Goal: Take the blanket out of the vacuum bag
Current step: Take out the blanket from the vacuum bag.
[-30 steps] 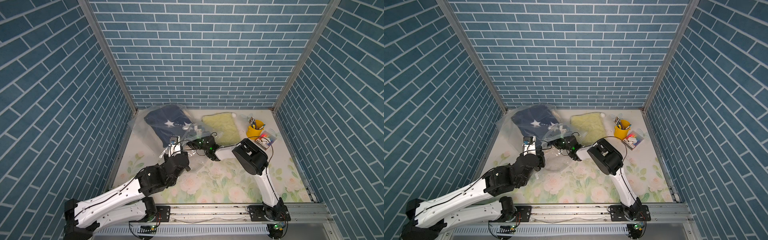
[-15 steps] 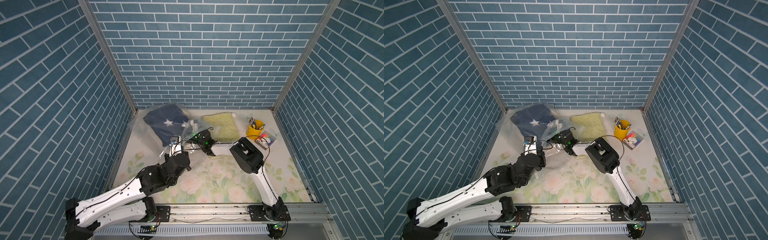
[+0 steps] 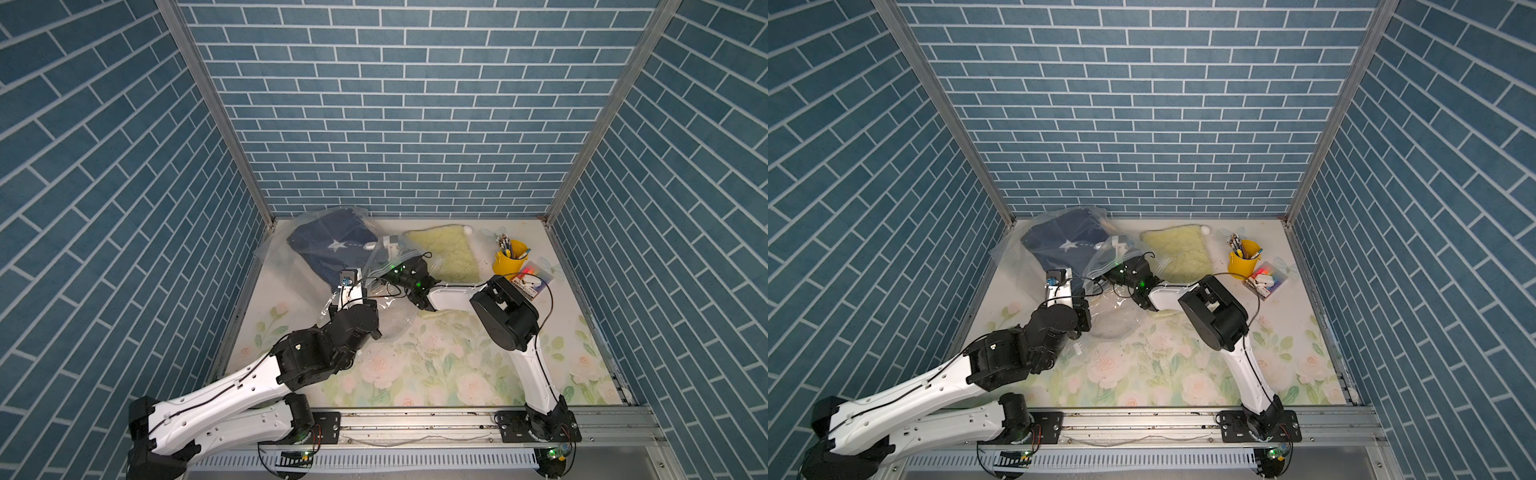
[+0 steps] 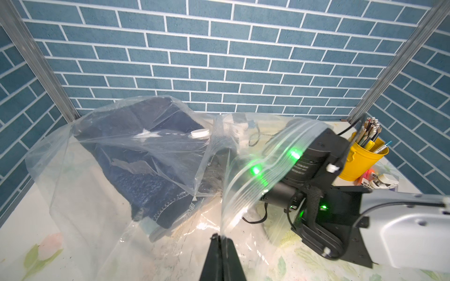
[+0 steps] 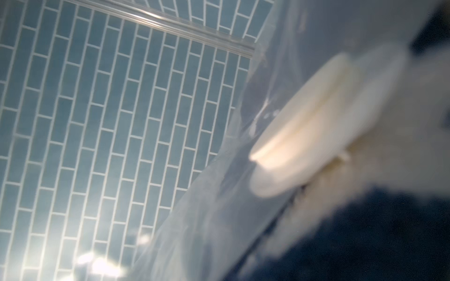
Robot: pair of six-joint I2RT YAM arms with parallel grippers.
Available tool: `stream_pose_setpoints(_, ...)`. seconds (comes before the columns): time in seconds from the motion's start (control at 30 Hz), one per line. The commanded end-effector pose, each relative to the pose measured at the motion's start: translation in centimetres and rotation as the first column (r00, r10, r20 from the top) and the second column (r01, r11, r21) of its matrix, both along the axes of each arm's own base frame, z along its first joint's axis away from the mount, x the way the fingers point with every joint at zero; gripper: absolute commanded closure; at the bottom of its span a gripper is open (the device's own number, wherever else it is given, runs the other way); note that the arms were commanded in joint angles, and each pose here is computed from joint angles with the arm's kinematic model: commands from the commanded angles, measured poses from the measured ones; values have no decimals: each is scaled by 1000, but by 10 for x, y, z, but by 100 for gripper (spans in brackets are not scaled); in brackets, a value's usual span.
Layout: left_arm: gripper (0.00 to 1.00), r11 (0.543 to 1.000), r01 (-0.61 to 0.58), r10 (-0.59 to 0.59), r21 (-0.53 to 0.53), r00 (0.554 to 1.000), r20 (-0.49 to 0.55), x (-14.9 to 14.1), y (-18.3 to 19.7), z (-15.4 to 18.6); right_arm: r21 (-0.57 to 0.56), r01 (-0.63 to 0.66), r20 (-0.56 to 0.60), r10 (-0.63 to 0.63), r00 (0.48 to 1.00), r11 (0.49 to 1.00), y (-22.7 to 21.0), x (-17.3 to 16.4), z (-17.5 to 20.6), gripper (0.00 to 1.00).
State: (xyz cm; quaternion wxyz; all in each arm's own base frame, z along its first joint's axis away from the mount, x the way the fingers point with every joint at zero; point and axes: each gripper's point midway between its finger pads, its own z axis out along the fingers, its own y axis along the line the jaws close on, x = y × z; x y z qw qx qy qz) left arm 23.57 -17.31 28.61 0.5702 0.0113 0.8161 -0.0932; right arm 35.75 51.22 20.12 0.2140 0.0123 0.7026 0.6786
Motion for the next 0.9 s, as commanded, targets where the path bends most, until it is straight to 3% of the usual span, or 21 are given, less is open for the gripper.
stream_pose_setpoints(0.0,100,1000,-14,15,-8,999,41,3,0,19,133,-54,150,34,988,990,-7,-26,76,100)
stream_pose_setpoints(0.5,100,998,-56,57,-13,997,47,6,4,6,71,-72,115,64,991,995,-45,-92,33,100)
stream_pose_setpoints(0.7,100,997,-67,70,-40,996,57,6,6,0,69,-77,151,66,986,995,-69,-115,38,100)
stream_pose_setpoints(0.87,100,996,-87,87,-4,995,47,10,3,-5,78,-94,178,79,981,993,-88,-132,49,100)
